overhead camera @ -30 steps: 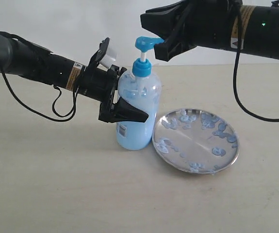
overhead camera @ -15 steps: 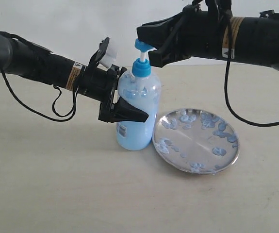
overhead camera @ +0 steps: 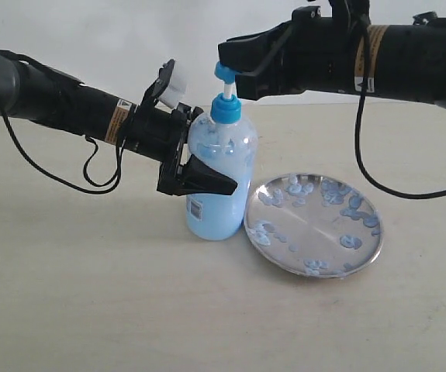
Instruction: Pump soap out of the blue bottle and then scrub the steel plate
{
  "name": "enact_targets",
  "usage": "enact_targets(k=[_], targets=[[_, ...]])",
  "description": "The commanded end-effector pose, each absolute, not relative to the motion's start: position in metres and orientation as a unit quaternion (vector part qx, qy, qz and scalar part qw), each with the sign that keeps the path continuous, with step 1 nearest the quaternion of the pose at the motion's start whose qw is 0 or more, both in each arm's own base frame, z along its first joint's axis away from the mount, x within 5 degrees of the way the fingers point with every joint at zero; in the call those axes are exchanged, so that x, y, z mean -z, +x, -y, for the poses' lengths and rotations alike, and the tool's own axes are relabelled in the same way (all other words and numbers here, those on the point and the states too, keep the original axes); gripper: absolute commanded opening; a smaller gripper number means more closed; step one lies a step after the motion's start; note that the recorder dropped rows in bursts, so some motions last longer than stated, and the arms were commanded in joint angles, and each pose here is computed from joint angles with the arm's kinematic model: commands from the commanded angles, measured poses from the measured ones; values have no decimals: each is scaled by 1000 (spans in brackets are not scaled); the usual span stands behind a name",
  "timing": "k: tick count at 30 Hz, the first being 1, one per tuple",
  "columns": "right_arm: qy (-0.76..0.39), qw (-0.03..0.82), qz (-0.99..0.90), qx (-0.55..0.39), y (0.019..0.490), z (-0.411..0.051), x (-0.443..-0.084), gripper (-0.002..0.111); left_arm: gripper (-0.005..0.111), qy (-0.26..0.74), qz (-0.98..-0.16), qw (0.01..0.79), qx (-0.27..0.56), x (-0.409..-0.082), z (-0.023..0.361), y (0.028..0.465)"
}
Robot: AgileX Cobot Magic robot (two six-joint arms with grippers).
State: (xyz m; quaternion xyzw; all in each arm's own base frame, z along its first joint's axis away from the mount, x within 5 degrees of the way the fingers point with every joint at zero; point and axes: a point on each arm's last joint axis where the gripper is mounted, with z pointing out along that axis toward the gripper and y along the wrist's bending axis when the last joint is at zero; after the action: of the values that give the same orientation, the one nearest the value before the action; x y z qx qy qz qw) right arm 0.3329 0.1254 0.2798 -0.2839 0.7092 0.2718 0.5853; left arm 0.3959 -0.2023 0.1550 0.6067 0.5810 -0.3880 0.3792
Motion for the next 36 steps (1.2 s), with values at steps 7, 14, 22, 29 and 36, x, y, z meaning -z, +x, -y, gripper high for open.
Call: enact_targets(k=[7,14,22,29,36], targets=[[-285,518,-763,-262,337,-126,-250,1,4,601,-560,392,414,-170,209,393],[-283,488,-781,-266,343,-127,-228,1,4,601,-560,392,414,-170,209,393],[-275,463,-800,-264,338,-125,-215,0,4,601,-561,393,412,-170,209,393],[-282,480,-793,-245,337,-123,-212,0,4,601,-561,393,411,-170,209,393],[-285,585,-731,-205,338,-117,-248,0,4,602,-560,394,411,-170,209,393]])
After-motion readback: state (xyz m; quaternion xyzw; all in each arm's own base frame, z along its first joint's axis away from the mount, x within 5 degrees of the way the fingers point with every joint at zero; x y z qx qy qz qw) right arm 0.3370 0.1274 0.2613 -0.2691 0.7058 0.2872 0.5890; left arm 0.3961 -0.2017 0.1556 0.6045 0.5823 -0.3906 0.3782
